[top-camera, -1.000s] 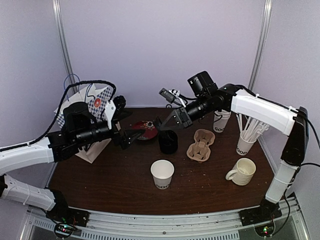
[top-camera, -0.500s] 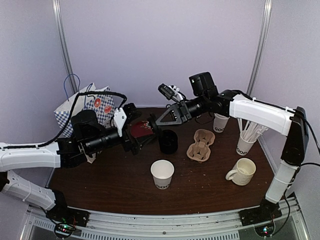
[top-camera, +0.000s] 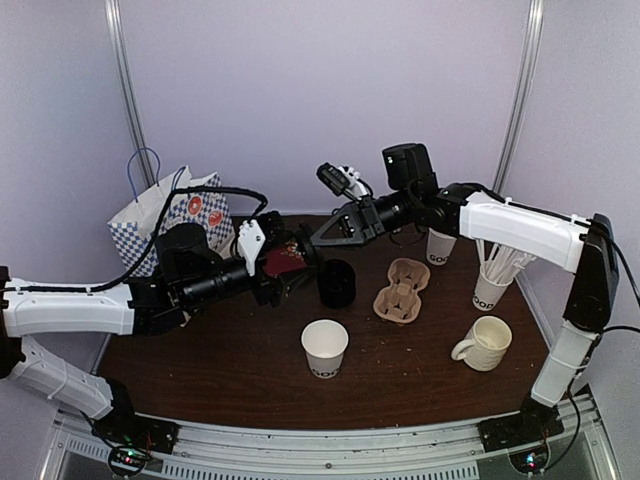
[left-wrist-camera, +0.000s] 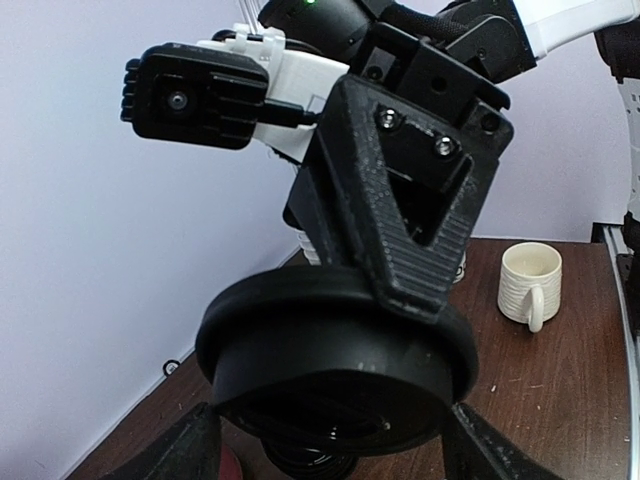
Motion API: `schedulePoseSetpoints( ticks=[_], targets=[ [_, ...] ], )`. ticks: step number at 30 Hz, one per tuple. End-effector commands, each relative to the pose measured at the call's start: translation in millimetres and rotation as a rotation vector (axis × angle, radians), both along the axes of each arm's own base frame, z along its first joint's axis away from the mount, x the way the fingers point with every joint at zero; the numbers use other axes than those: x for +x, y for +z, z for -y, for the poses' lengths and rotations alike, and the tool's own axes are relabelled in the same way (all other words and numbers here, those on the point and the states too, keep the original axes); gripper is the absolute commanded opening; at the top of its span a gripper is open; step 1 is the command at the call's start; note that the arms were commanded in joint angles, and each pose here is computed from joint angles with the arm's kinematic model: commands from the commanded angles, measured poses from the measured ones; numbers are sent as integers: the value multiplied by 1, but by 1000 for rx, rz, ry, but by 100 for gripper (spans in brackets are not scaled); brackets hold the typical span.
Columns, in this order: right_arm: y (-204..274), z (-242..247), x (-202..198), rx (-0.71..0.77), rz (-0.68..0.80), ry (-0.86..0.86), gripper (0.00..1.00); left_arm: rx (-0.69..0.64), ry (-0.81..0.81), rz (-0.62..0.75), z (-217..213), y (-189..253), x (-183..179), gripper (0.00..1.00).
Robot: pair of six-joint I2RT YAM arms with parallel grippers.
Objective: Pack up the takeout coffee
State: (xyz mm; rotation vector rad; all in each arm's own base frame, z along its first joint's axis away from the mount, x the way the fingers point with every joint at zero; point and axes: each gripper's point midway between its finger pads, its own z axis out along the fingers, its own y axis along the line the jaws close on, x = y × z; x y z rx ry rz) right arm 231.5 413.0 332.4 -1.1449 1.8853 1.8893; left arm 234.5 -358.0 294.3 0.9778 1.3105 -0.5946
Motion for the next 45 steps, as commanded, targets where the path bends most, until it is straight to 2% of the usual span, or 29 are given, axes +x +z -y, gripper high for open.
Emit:
schedulePoseSetpoints(
  ticks=[1, 4, 6, 9, 18, 19, 23, 26, 29, 35, 39, 45],
  targets=[
    [19, 6, -6, 57, 36, 13, 10, -70, -14, 39, 5, 23, 0, 76],
    [17, 6, -6, 54, 34, 9, 10, -78, -12, 36, 6, 24, 1, 77],
    [17, 6, -7, 55, 35, 10, 10, -89, -1, 34, 7, 25, 3, 83],
    [19, 7, -8, 57, 37, 11, 10, -97, 7, 31, 8, 26, 6, 84],
    [15, 9, -8, 46, 45, 1, 11, -107, -10, 18, 11, 28, 5, 73],
    [14, 9, -8, 43, 54, -1, 13, -109, -4, 16, 11, 29, 6, 72],
    [9, 23, 4, -18, 148, -55, 37, -73, 15, -31, 10, 24, 9, 71],
    [2, 51, 17, -135, 328, -129, 50, 10, 21, -107, 9, 15, 8, 69],
    [-9, 81, 28, -260, 481, -207, 52, 114, 17, -195, 5, 4, 2, 69],
    [-47, 152, 78, -517, 638, -476, 55, 380, -13, -416, -2, -22, -14, 68],
    [-85, 181, 99, -641, 680, -569, 56, 517, -65, -534, 1, -44, -29, 67],
    [-110, 183, 99, -644, 686, -556, 56, 674, -39, -670, -1, -69, -35, 67]
  ],
)
